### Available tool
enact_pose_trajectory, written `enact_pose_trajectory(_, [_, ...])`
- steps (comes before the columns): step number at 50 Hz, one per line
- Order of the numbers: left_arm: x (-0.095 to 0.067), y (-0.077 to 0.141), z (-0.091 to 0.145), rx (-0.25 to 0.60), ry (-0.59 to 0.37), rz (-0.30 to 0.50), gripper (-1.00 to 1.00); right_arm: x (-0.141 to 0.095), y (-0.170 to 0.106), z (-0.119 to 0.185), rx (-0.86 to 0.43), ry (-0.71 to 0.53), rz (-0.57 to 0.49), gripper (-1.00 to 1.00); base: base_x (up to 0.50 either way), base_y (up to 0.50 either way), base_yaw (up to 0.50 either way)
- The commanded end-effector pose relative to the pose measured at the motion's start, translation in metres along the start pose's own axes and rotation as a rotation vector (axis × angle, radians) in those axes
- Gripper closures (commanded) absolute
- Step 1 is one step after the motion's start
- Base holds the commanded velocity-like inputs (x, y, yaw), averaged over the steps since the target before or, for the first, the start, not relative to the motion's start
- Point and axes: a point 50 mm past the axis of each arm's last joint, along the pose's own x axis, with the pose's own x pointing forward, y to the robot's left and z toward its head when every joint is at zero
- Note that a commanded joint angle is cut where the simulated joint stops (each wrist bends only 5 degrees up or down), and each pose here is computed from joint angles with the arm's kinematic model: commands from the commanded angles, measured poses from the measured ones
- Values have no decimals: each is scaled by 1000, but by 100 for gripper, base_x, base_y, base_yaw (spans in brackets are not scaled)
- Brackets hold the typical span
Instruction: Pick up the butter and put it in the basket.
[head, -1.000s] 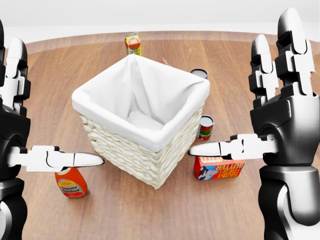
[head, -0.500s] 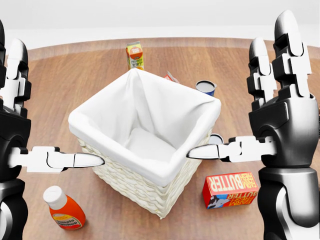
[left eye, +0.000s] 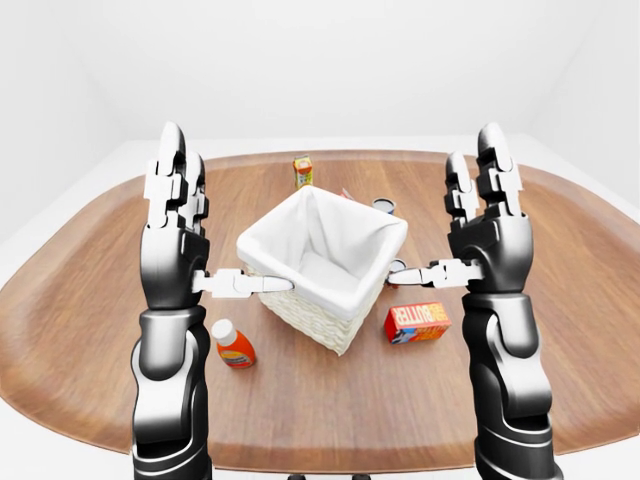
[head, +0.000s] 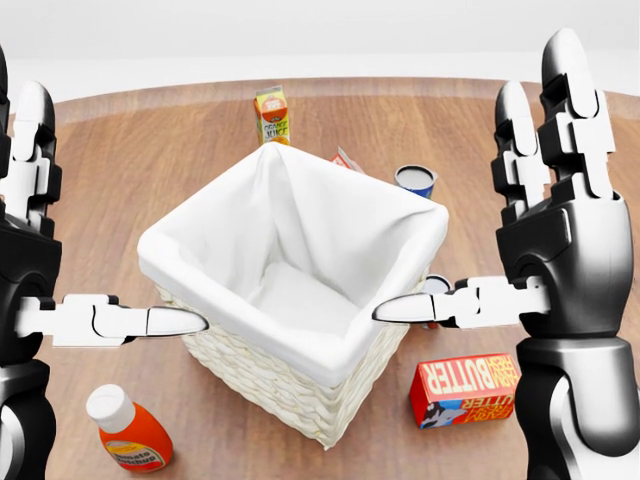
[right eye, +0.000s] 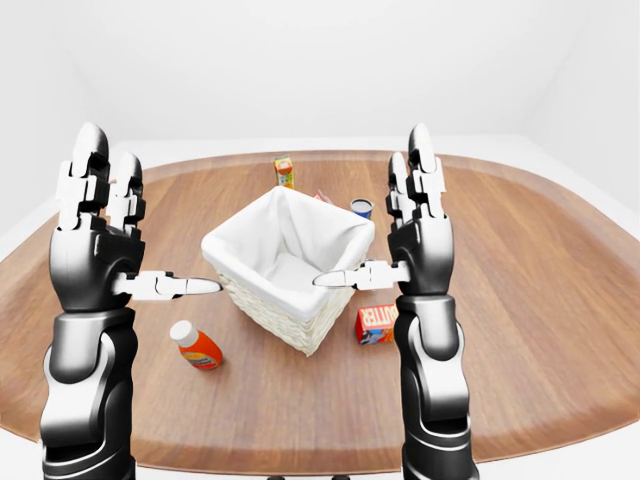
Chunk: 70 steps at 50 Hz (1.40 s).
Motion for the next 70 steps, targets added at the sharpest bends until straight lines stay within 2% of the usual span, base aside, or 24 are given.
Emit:
enact_pose_trajectory(1, [0, 0, -2, -4, 11, 3, -100, -1, 0, -6, -18, 29, 22, -100, 40, 0, 0])
enact_pose_trajectory(5, [-1, 0, -2, -5, 11, 2, -100, -5, 2, -12, -66, 67, 90, -100, 31, 0, 0])
enact_pose_trajectory(8, [-1, 1, 0, -4, 4, 5, -100, -6, -7, -25, -157, 135, 134, -100, 0, 0, 0])
enact_pose_trajectory(11, [-2, 3, -1, -4, 5, 11, -100, -8, -22, -49, -332, 269, 205, -100, 0, 0, 0])
enact_pose_trajectory(13, [-2, 3, -2, -6, 11, 14, -100, -6, -32, -53, -466, 238, 293, -100, 0, 0, 0])
enact_pose_trajectory(19, [-2, 4, 0, -8, 5, 20, -100, -6, -58, -47, -577, 313, 434, -100, 0, 0, 0])
enact_pose_trajectory(22, [-2, 5, 0, -7, 4, 22, -100, -7, -61, -46, -591, 330, 459, -100, 0, 0, 0])
enact_pose_trajectory(27, [-4, 7, 0, -7, 8, 30, -100, -14, -67, -55, -621, 427, 549, -100, 0, 0, 0])
enact_pose_trajectory(44, [-4, 6, -4, -16, 24, 34, -100, -32, -74, -100, -654, 668, 595, -100, 0, 0, 0])
enact_pose_trajectory(48, [-5, 6, -5, -16, 29, 34, -100, -39, -81, -119, -669, 760, 568, -100, 0, 0, 0])
enact_pose_trajectory(57, [-4, 6, -5, -17, 29, 33, -100, -44, -90, -152, -764, 903, 533, -100, 0, 0, 0])
enact_pose_trajectory(70, [-4, 7, -6, -15, 33, 33, -100, -51, -102, -186, -989, 1061, 521, -100, 0, 0, 0])
